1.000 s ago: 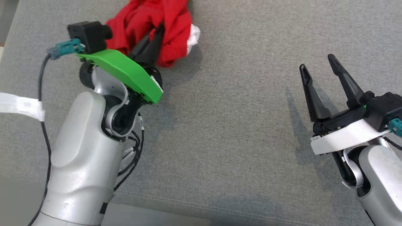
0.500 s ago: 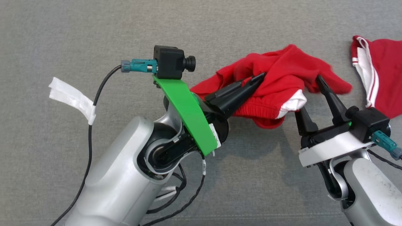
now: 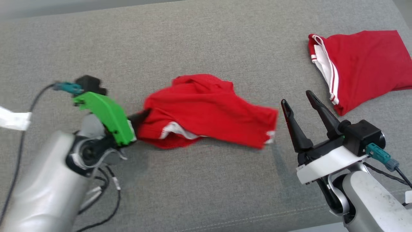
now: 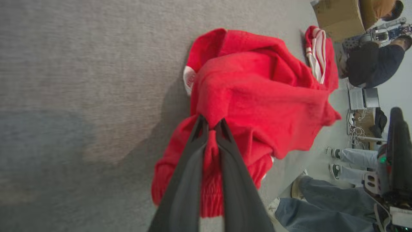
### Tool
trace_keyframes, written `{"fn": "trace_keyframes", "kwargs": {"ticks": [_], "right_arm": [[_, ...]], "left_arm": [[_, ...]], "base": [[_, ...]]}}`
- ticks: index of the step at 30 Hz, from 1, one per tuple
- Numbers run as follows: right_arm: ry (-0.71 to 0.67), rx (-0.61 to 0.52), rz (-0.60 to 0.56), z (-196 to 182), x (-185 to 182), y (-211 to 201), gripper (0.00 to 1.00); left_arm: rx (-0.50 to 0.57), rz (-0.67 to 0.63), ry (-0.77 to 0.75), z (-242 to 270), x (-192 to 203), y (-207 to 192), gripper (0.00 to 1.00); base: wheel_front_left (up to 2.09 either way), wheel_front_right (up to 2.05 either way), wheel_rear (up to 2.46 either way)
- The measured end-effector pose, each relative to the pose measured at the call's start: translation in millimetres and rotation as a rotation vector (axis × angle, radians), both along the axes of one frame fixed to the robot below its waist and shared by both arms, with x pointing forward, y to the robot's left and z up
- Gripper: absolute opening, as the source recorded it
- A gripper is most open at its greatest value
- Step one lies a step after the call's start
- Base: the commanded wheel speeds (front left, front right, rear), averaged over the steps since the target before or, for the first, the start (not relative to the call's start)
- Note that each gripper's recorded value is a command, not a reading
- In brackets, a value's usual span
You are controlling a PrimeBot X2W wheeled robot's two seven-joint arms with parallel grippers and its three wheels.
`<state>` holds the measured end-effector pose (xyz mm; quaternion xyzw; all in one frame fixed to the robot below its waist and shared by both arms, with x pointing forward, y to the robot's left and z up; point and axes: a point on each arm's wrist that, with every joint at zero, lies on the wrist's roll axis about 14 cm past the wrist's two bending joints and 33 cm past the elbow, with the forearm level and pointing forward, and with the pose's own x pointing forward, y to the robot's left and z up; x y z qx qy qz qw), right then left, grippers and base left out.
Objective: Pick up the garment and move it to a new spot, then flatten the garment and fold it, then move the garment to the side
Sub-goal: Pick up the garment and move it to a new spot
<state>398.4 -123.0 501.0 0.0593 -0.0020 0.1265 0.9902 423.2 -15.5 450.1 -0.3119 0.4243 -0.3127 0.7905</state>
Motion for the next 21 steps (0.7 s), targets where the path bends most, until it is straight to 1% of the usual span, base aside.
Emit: {"fn": "trace_keyframes", "kwargs": {"ticks": [2,3,5,6,7,8,11,12,13,14,17,19,21], "right_arm": [[-0.007,-0.004,0.016,2,-2,3,1.0],[-0.011,-0.007,0.016,3,-3,3,1.0],[-0.017,-0.017,0.007,5,-2,-1,1.0],[-0.015,-0.021,-0.003,4,-1,-5,1.0],[-0.009,-0.025,-0.012,1,0,-8,1.0],[-0.002,-0.028,-0.019,-1,1,-10,1.0],[0.013,-0.029,-0.025,-7,2,-11,1.0],[0.016,-0.029,-0.021,-8,3,-10,1.0],[0.023,-0.028,-0.013,-11,4,-8,1.0],[0.027,-0.029,-0.008,-12,5,-6,1.0],[0.041,-0.041,0.02,-19,4,0,1.0],[0.048,-0.042,0.037,-21,2,5,1.0],[0.064,-0.039,0.058,-26,-3,11,1.0]], "left_arm": [[0.052,0.097,0.011,-8,21,32,0.0],[0.062,0.115,0.007,-8,28,39,0.0],[0.069,0.118,-0.01,-5,38,40,0.0],[0.066,0.111,-0.016,-3,41,36,0.13],[0.06,0.107,-0.015,-3,43,32,0.48],[0.059,0.113,-0.016,-5,44,29,1.0],[0.106,0.144,-0.049,-15,49,34,1.0],[0.135,0.16,-0.075,-18,53,40,1.0],[0.2,0.178,-0.139,-20,59,49,1.0],[0.223,0.189,-0.175,-19,63,53,1.0],[0.233,0.272,-0.278,-7,75,66,1.0],[0.216,0.347,-0.346,7,84,77,1.0],[0.175,0.417,-0.396,21,88,81,1.0]], "base": [[0.0,0.0,0.0],[0.0,0.0,0.0],[0.0,0.0,0.0],[0.0,0.0,0.0],[0.0,0.0,0.0],[0.0,0.0,0.0],[0.0,0.0,0.0],[0.0,0.0,0.0],[0.0,0.0,0.0],[0.0,0.0,0.0],[0.0,0.0,0.0],[0.0,0.0,0.0],[0.0,0.0,0.0]]}}
